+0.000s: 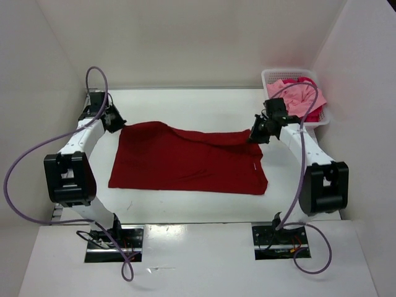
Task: Fold and stack the t-shirts
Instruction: Fold the other side of the tshirt into a rectangle
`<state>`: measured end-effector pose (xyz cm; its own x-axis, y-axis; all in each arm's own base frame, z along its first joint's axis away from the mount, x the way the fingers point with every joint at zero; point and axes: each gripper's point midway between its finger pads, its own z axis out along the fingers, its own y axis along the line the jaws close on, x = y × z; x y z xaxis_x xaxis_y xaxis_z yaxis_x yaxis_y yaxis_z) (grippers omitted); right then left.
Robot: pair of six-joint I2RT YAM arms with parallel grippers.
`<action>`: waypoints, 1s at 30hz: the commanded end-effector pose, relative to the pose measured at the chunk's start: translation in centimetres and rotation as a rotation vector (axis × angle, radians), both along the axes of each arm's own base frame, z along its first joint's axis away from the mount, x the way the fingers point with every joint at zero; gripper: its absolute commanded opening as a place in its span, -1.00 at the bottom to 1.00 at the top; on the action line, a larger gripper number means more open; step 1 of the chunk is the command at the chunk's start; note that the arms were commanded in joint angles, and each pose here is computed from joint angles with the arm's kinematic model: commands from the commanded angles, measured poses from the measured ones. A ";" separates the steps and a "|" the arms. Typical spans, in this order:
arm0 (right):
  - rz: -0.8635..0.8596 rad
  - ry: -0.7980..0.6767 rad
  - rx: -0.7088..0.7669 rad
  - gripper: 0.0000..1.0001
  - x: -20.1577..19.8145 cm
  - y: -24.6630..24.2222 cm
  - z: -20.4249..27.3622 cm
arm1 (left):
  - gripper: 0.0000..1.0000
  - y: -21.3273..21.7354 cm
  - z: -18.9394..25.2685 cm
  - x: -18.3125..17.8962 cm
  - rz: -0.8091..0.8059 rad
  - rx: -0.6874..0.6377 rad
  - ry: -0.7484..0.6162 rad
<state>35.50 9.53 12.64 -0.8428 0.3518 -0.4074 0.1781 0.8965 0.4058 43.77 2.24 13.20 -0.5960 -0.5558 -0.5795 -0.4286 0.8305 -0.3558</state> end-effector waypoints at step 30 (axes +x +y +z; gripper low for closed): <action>-0.097 0.161 -0.041 -0.30 -12.5 -2.0 1.6 | -0.07 2.9 -0.7 -8.2 0.210 -0.215 0.019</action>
